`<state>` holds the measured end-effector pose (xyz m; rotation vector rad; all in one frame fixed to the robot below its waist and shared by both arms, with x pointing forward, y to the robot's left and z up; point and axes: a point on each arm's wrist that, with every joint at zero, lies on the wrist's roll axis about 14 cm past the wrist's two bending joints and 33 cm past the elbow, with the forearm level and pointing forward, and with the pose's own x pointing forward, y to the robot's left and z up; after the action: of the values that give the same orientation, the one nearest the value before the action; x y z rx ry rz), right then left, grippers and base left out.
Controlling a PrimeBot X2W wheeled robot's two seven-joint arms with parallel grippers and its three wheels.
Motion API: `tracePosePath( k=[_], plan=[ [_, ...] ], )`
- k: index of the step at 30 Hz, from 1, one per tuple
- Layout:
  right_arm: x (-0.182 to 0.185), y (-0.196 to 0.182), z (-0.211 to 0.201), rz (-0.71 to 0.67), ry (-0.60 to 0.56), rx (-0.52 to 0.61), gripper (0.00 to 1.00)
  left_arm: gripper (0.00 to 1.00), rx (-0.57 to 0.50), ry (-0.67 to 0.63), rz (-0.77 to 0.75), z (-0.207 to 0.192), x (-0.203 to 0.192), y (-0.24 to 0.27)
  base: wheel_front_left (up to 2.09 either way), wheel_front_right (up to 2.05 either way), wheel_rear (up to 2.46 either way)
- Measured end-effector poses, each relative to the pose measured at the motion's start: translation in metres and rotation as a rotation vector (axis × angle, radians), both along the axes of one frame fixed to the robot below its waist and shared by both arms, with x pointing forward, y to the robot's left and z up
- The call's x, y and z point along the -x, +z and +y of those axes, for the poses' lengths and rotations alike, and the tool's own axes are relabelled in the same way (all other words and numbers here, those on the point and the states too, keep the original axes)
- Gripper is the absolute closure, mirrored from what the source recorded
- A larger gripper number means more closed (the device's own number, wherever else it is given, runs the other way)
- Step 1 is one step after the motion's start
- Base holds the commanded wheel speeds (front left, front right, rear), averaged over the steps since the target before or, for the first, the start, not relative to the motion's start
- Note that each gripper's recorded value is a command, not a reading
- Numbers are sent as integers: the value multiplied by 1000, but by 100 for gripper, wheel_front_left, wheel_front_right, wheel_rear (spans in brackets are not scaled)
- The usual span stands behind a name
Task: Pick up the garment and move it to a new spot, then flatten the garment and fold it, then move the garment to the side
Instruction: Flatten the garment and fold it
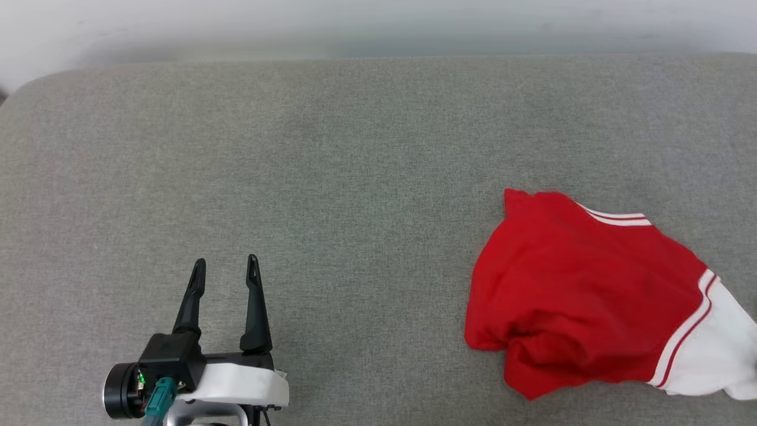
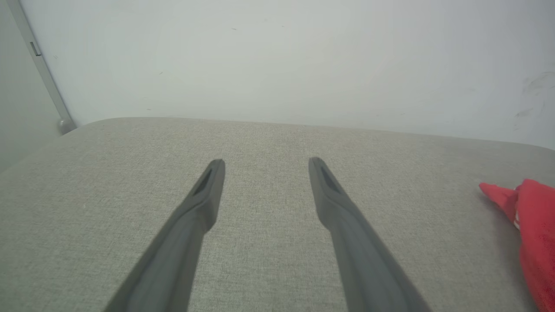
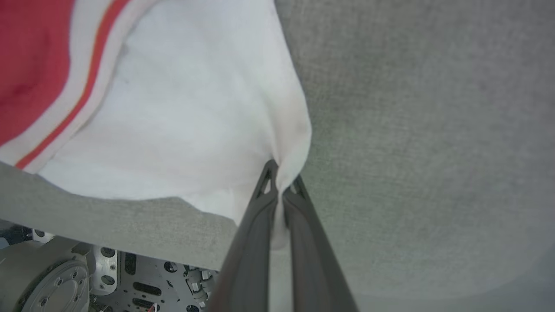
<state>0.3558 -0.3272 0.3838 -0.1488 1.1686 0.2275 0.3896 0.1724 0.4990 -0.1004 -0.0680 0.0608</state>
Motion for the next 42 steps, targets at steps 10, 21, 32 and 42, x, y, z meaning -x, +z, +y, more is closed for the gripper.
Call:
tracePosePath(
  k=[10,21,32,42],
  plan=[
    [-32,17,9,-238,-26,-44,0,0,-8,-2,-8,1,2,3,0,0,0],
    [-114,136,65,-905,124,-159,0,0,-9,6,-17,4,12,7,0,0,0],
    [-117,197,117,-1352,46,-262,0,0,-11,17,-23,8,14,10,0,0,0],
    [-63,189,144,-1440,-51,-251,0,0,-49,-46,-98,2,-4,32,0,0,0]
  ],
)
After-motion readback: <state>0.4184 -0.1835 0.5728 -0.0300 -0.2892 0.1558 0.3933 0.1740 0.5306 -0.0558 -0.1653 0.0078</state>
